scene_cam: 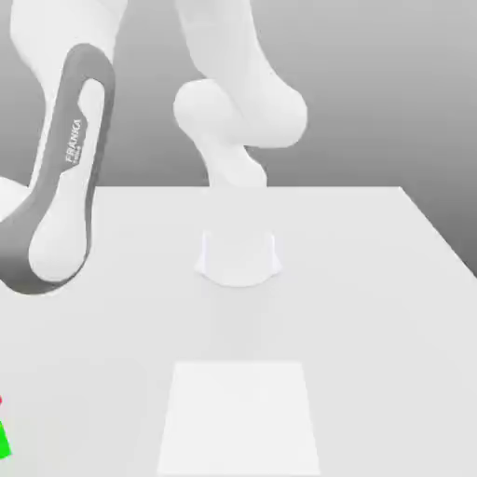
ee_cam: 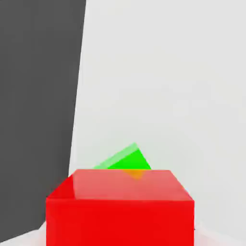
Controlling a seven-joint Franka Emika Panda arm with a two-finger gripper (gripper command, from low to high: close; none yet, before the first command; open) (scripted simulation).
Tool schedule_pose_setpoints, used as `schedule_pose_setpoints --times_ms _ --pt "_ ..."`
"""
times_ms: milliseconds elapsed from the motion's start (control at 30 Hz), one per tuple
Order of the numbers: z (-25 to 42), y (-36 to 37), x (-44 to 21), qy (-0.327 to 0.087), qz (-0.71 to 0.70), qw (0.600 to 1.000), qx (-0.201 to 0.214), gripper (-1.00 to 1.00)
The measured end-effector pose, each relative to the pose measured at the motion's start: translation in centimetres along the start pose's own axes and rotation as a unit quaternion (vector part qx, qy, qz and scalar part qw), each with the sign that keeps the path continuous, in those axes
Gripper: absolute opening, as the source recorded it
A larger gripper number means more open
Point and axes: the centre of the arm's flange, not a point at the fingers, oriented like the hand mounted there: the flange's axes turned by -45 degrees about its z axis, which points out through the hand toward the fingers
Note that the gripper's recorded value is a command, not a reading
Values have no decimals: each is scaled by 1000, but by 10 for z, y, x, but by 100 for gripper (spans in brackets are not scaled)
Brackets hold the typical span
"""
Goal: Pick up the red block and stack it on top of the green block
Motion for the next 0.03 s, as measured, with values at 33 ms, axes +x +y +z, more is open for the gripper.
schedule_pose_setpoints --times_ms 33 --pt "0 0 0 0 0 1000 0 100"
